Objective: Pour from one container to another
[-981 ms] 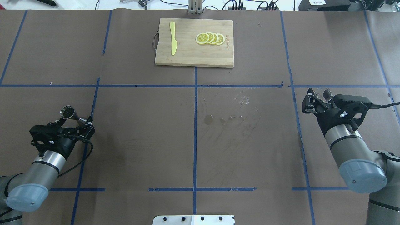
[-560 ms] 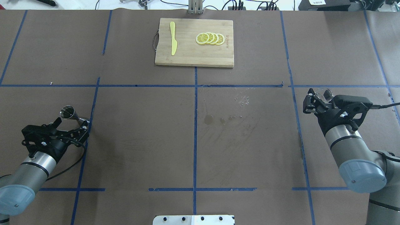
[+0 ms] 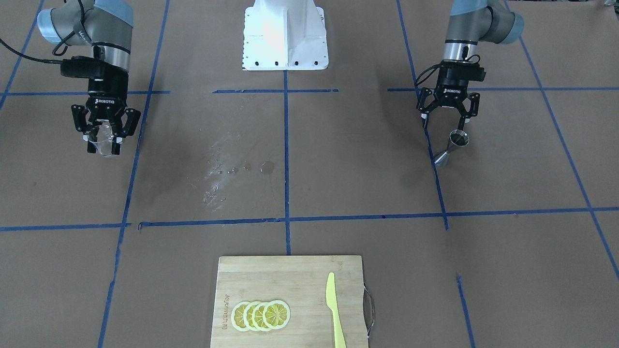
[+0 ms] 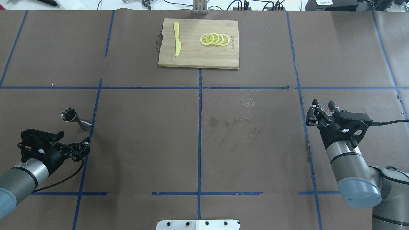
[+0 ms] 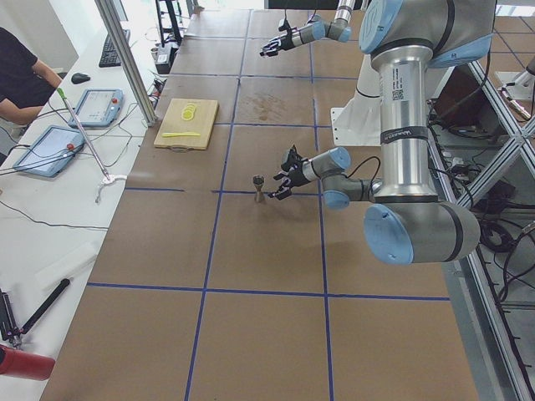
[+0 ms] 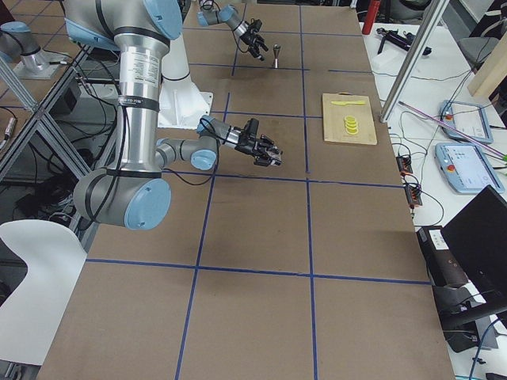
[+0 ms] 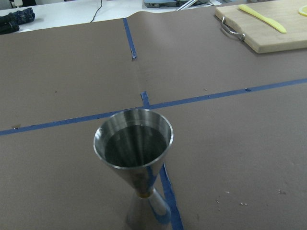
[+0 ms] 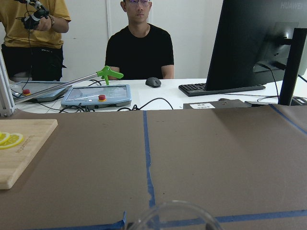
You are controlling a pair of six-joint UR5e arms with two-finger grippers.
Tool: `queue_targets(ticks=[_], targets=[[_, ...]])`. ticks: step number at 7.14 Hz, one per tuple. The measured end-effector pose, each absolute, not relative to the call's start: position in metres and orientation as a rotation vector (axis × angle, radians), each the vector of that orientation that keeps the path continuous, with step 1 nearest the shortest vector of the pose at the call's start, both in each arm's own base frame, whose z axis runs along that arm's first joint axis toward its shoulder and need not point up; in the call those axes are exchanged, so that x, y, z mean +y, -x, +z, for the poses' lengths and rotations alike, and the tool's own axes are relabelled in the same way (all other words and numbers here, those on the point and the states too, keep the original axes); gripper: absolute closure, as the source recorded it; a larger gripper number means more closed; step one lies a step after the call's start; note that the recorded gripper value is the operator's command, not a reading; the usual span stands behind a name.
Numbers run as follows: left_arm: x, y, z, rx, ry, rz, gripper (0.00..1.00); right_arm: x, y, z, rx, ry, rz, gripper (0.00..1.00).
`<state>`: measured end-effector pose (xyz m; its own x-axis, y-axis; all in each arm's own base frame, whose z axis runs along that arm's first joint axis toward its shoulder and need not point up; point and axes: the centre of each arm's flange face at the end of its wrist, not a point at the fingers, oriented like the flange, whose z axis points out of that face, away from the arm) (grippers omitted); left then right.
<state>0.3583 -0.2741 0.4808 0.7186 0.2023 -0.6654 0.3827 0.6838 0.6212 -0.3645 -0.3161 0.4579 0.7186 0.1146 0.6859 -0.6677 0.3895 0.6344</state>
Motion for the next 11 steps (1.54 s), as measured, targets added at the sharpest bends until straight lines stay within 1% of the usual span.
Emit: queue_targets(ticks=[2, 5, 8, 10, 11], targets=[[-0.269, -0.346, 0.474, 0.795, -0.792, -0.087, 0.00, -0.303, 0.378, 0.472, -0.615, -1.076, 0.555, 1.00], [-0.254, -0.313, 0.438, 0.824, -0.711, -0.035, 0.00, -0.286, 0.395, 0.499, -0.603, -1.084, 0.537, 1.00], [-0.262, -0.290, 0.413, 0.844, -0.710, 0.007, 0.00, -0.275, 0.403, 0.533, -0.642, -1.076, 0.521, 1.00], [-0.267, -0.284, 0.409, 0.845, -0.714, 0.009, 0.00, -0.272, 0.404, 0.556, -0.642, -1.085, 0.486, 1.00], [-0.268, -0.284, 0.409, 0.844, -0.715, 0.008, 0.00, -0.272, 0.405, 0.559, -0.640, -1.087, 0.474, 0.53]])
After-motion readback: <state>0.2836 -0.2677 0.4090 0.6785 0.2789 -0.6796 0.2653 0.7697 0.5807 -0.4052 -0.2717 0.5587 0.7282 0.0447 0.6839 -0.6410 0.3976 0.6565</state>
